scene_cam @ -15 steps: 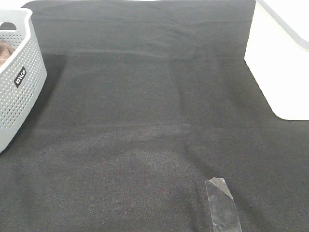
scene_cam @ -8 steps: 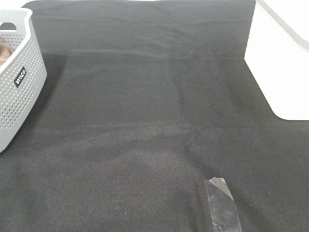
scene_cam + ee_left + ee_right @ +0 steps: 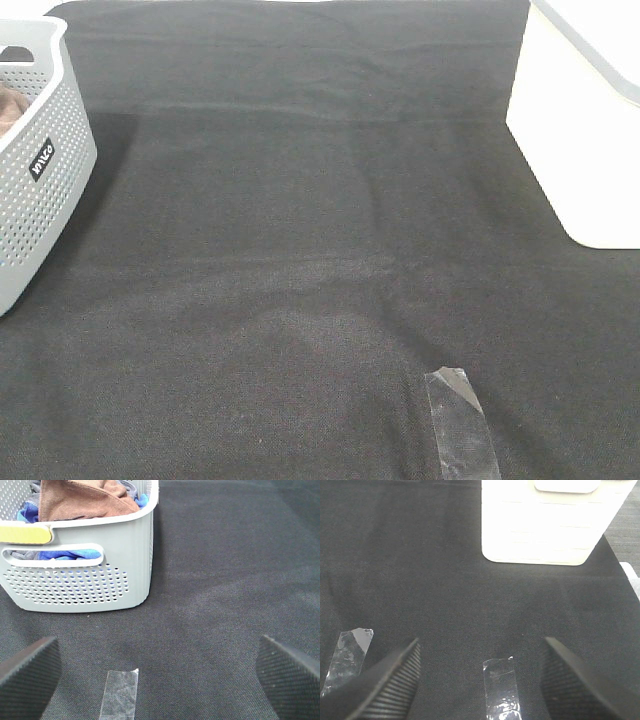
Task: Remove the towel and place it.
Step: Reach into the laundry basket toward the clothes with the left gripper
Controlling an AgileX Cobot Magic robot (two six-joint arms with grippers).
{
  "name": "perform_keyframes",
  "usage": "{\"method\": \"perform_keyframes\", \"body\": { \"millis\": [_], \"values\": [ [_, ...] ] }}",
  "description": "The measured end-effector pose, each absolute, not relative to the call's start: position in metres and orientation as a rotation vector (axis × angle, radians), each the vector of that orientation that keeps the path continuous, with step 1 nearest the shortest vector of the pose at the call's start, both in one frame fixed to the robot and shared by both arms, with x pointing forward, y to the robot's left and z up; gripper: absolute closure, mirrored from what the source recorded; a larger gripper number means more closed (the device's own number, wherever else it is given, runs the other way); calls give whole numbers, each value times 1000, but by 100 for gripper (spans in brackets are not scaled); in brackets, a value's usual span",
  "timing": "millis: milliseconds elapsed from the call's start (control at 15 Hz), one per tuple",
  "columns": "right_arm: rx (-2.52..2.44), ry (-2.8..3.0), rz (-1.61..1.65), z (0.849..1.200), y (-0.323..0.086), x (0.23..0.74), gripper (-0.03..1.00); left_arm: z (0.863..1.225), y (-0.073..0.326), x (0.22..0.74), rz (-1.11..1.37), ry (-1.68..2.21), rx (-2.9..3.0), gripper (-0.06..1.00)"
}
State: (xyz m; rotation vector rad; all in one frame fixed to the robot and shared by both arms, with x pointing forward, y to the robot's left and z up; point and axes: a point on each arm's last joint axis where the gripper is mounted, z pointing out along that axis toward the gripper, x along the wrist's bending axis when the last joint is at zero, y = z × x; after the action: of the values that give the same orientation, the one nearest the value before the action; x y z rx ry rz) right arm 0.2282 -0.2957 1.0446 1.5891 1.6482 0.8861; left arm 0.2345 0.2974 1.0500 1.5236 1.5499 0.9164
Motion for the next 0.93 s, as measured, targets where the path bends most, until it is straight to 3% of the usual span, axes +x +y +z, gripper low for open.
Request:
{"method": "perform_keyframes", "body": {
  "millis": [933],
  "values": [
    [1589,1648,886,1045,-296,228,31,1050,298,235,918,1550,1525,-4]
  ]
}}
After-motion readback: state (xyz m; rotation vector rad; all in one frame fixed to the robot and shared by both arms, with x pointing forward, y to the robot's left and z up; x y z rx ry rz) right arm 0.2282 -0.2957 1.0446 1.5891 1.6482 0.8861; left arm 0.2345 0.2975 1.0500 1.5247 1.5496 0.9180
